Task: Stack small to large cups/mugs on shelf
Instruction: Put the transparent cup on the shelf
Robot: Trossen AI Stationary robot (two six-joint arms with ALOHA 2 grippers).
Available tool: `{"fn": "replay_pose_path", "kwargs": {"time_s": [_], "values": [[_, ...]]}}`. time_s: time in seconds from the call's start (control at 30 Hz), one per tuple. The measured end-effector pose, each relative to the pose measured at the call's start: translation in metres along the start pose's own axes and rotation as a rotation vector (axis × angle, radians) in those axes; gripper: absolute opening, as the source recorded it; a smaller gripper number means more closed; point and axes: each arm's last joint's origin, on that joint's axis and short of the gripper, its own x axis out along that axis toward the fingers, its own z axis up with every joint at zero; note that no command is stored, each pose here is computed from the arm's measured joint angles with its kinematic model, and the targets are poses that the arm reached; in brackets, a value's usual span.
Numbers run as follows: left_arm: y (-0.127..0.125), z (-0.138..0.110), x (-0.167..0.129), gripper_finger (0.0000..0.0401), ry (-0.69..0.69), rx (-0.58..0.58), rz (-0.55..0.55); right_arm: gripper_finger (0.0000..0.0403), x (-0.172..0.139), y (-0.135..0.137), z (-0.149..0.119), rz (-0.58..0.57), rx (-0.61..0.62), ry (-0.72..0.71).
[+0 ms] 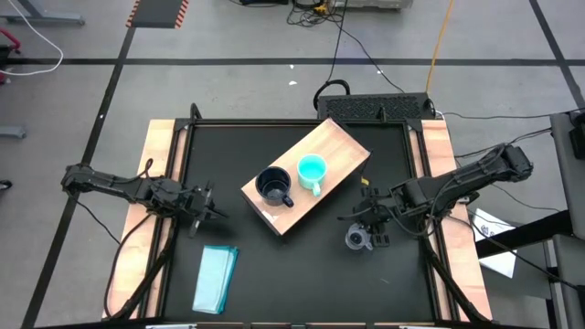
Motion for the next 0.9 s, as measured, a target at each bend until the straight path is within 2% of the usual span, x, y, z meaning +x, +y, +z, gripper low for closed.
{"fn": "replay_pose_path", "kwargs": {"time_s": [0.63, 0.9], "values": [[0.000, -0.001, 0.000, 0.0026, 0.011, -0.002, -0.001, 0.0139, 0.002, 0.001, 0.003, 0.011, -0.042, -0.026], [0.000, -0.001, 0.000, 0.0026, 0.011, -0.003, -0.001, 0.0139, 0.010, -0.001, -0.007, 0.003, -0.051, 0.017]]}}
